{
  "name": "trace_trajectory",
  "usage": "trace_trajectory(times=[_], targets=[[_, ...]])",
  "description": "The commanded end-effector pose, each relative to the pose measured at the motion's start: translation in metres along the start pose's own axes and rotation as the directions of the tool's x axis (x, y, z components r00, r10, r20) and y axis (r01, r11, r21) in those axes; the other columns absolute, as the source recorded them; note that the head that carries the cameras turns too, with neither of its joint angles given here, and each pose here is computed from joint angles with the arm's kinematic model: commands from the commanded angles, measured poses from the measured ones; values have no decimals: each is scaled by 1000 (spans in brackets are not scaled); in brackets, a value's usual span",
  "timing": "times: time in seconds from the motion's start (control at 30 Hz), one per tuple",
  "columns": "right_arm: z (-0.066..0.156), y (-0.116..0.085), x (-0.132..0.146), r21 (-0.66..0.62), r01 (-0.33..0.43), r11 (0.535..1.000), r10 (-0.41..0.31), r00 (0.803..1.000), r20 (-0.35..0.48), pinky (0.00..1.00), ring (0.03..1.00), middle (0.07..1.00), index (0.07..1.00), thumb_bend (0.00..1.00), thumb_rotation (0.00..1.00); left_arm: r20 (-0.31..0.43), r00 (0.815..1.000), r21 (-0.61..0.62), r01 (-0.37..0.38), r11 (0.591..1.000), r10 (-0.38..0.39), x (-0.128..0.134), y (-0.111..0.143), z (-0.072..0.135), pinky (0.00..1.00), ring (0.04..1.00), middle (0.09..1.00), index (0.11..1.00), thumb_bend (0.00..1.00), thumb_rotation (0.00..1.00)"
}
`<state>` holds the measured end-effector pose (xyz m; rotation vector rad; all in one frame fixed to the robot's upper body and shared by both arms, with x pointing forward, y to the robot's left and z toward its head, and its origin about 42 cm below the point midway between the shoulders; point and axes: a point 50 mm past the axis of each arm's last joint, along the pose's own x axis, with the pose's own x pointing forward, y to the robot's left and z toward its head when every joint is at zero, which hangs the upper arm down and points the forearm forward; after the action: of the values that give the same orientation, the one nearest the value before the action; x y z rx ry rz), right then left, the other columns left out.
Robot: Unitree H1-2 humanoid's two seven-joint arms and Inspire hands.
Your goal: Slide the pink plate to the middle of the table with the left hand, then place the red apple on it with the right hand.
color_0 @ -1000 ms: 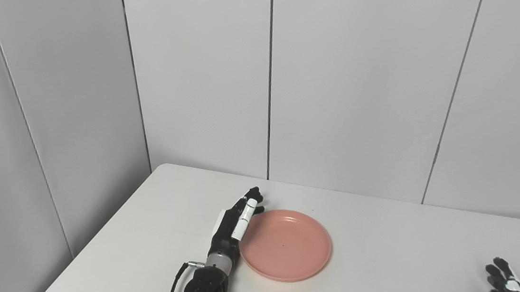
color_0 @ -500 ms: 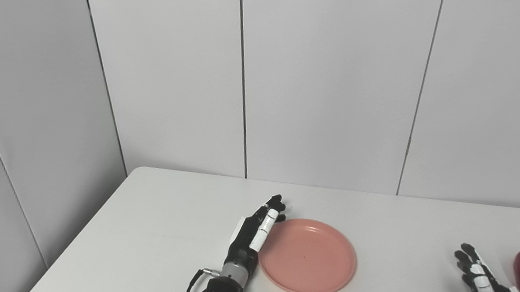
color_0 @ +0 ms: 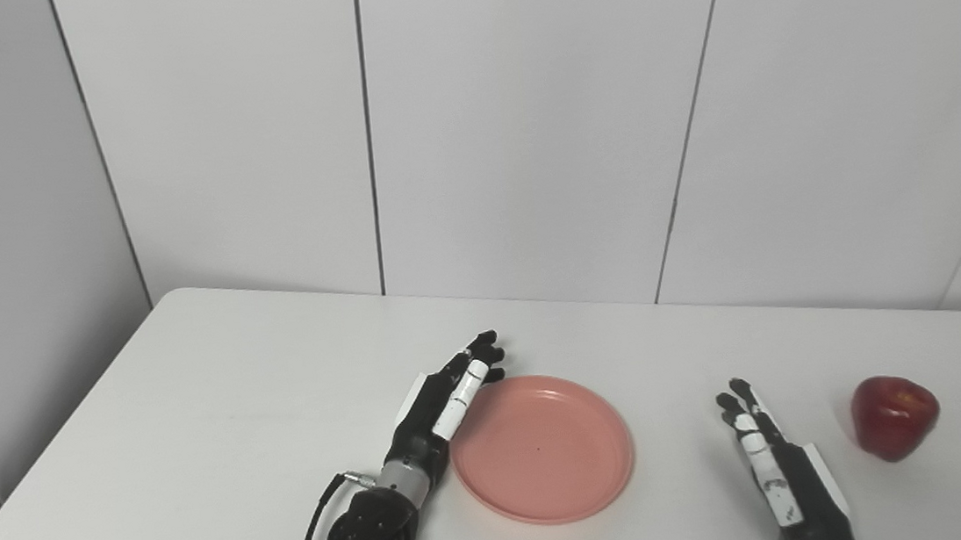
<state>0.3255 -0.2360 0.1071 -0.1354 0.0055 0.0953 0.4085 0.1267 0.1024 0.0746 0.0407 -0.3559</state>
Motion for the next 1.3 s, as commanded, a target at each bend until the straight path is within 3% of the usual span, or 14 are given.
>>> trace_trajectory(times=[0.0, 0.33, 0.83, 1.27], targets=[[1, 23, 1, 35, -64, 997, 65, 997, -41, 1000, 961, 939, 967, 850, 1000, -57, 985, -28, 163, 986, -165, 1, -36, -3, 746, 836, 876, 874, 712, 929], [10, 33, 2, 15, -70, 997, 71, 997, -28, 1000, 962, 943, 961, 850, 1000, -71, 985, -46, 155, 987, -158, -1, -35, 2, 758, 827, 871, 874, 724, 931], [13, 32, 0, 11, -68, 998, 68, 997, -31, 1000, 960, 939, 958, 861, 1000, -81, 987, -71, 131, 989, -136, -5, -28, 0, 780, 840, 885, 875, 723, 943], [17, 37, -2, -99, -23, 995, 28, 999, 45, 983, 953, 926, 989, 796, 1000, -84, 990, -99, 105, 989, -114, -9, -15, -7, 787, 850, 888, 877, 730, 942]])
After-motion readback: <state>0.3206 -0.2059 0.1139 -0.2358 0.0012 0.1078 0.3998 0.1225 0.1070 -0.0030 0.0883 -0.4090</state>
